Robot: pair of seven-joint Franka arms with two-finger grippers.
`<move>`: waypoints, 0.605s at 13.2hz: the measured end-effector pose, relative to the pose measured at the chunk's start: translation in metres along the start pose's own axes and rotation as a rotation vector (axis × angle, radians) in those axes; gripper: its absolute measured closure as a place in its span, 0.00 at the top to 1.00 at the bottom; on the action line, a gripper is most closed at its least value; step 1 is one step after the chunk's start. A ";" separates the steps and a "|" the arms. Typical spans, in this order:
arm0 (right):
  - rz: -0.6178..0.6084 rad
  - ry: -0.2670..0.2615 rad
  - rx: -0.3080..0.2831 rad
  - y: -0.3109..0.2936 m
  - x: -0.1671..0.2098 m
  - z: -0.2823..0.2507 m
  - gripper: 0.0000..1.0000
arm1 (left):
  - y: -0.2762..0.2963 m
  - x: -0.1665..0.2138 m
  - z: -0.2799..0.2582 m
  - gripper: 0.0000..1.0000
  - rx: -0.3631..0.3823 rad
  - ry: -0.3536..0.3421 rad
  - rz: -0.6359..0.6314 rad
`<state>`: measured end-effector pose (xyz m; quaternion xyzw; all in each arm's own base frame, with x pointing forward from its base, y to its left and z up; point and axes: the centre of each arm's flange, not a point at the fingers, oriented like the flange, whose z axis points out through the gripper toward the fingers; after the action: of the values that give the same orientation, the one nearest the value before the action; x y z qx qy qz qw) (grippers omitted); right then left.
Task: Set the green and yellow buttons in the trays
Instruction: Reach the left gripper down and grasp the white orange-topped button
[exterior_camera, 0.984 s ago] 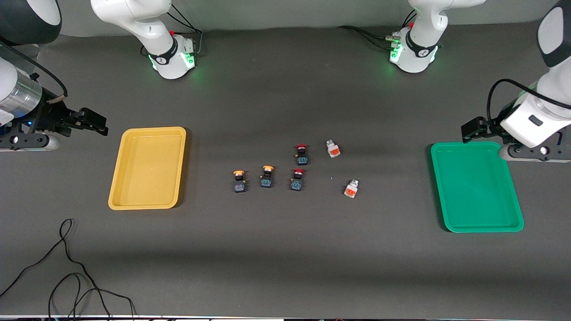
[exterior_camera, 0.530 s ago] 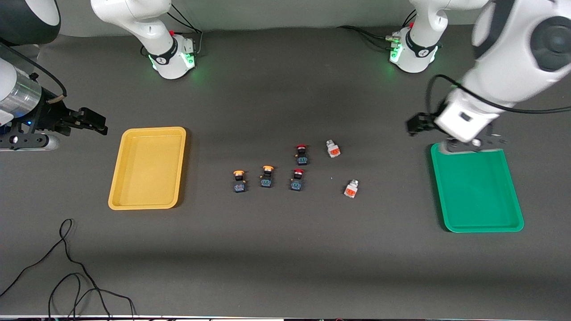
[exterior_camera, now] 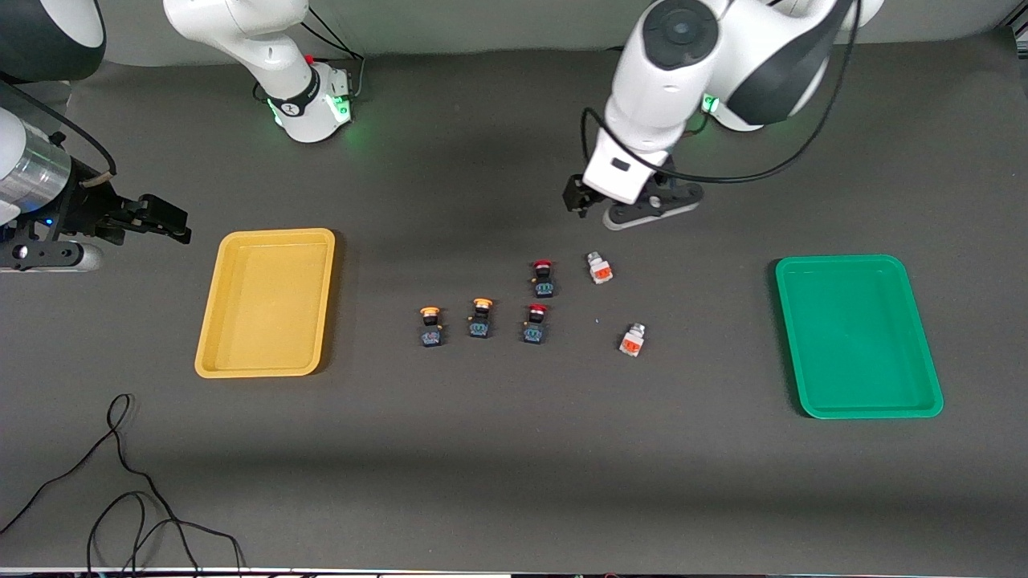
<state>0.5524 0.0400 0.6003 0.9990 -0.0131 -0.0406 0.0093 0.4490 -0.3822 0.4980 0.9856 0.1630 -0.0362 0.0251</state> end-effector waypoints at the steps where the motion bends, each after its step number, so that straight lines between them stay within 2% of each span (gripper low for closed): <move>1: 0.000 0.000 0.000 0.000 0.000 0.000 1.00 | 0.000 0.000 0.008 1.00 0.011 -0.007 -0.014; 3: 0.000 0.000 0.000 0.000 0.000 0.000 1.00 | -0.004 0.009 0.038 1.00 0.024 -0.013 -0.031; 8: 0.000 0.000 0.000 0.000 0.000 0.000 1.00 | -0.026 0.011 0.168 1.00 0.042 0.001 -0.036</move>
<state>0.5525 0.0398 0.6002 0.9990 -0.0134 -0.0407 0.0093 0.4400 -0.3640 0.3290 0.9828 0.1801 -0.0395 0.0038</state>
